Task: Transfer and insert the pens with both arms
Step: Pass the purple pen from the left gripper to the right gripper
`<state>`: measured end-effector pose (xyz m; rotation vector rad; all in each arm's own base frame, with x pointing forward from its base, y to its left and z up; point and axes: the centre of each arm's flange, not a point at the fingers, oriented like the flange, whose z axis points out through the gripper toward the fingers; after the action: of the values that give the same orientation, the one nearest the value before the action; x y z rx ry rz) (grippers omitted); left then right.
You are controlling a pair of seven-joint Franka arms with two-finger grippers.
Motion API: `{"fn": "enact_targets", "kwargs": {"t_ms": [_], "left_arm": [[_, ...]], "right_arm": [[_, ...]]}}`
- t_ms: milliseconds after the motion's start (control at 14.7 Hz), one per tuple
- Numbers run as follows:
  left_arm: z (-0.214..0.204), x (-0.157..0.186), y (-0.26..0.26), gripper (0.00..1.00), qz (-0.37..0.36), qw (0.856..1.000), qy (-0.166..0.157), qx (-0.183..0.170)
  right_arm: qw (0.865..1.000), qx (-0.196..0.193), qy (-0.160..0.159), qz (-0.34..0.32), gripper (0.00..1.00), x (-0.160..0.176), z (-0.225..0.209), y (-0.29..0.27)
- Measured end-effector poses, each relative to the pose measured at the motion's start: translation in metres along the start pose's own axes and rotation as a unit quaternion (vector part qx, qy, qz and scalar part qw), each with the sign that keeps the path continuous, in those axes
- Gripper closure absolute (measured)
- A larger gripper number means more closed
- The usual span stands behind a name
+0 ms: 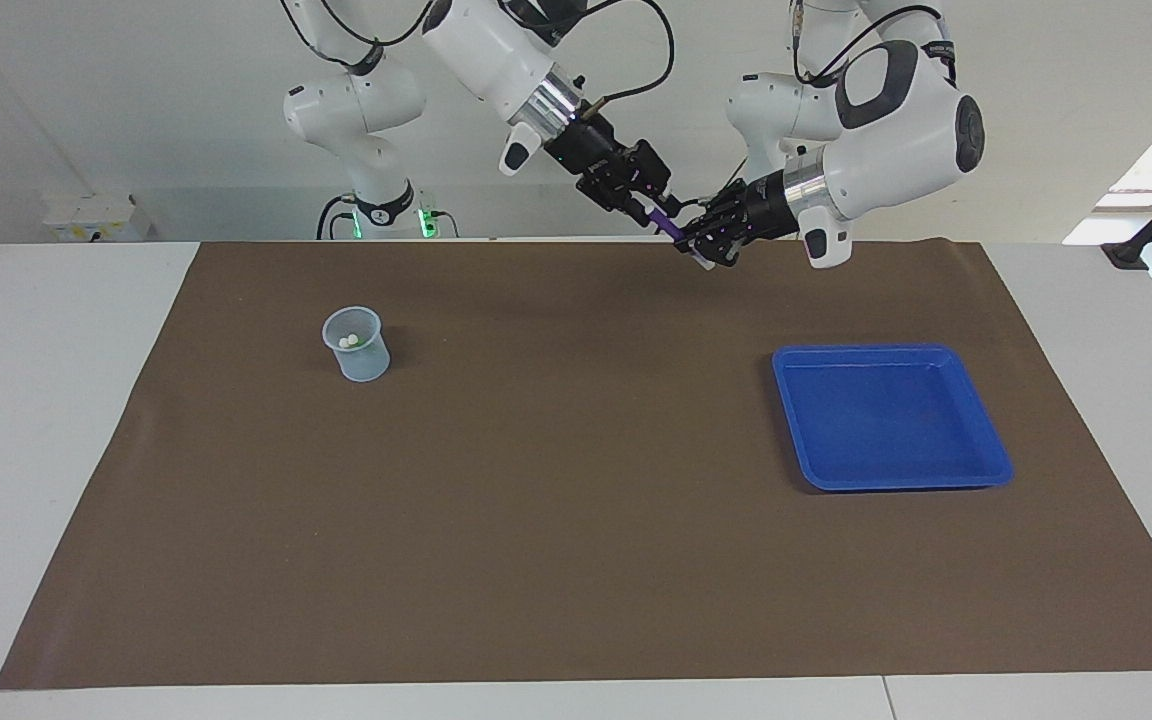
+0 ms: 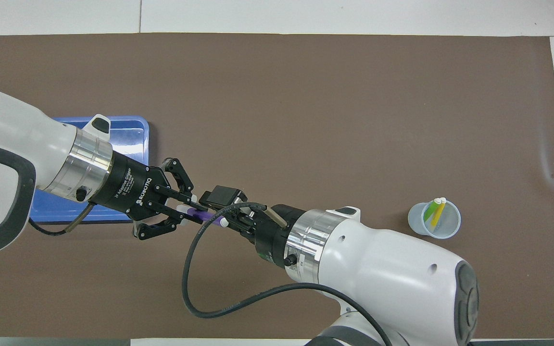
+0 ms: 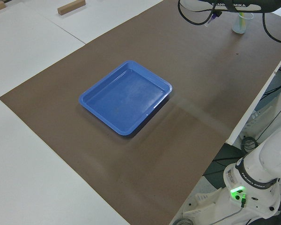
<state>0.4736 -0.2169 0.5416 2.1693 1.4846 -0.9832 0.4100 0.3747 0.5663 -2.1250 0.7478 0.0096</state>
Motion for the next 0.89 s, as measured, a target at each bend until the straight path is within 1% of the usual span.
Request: {"fn": "enact_targets", "kwargs": {"t_ms": [136,205,273,341,409,887], "left_arm": [[-0.0018,-0.0015,-0.0011,0.83,-0.003,1.000,0.000,-0.003],[-0.0023,-0.0019,-0.0013,0.83,-0.003,1.000,-0.001,-0.004],[-0.0025,-0.0022,-0.0013,0.83,-0.004,1.000,-0.002,-0.004],[-0.0031,-0.0020,-0.0011,0.83,-0.005,1.000,-0.004,-0.006],[-0.0041,-0.0014,-0.0012,0.83,-0.006,1.000,-0.004,-0.007],[-0.0051,-0.0011,-0.0015,0.83,-0.006,1.000,-0.005,-0.008]], "right_arm": [[1.000,-0.002,-0.005,-0.004,0.37,-0.0069,0.0030,0.0003],[1.000,-0.002,-0.006,-0.005,0.39,-0.0082,0.0036,0.0004],[1.000,-0.003,-0.006,-0.005,0.42,-0.0084,0.0036,0.0004],[1.000,-0.003,-0.006,-0.005,0.52,-0.0082,0.0039,0.0008],[1.000,-0.004,-0.006,-0.005,0.56,-0.0079,0.0045,0.0014],[1.000,-0.003,-0.004,-0.003,0.55,-0.0042,0.0031,0.0013]]}}
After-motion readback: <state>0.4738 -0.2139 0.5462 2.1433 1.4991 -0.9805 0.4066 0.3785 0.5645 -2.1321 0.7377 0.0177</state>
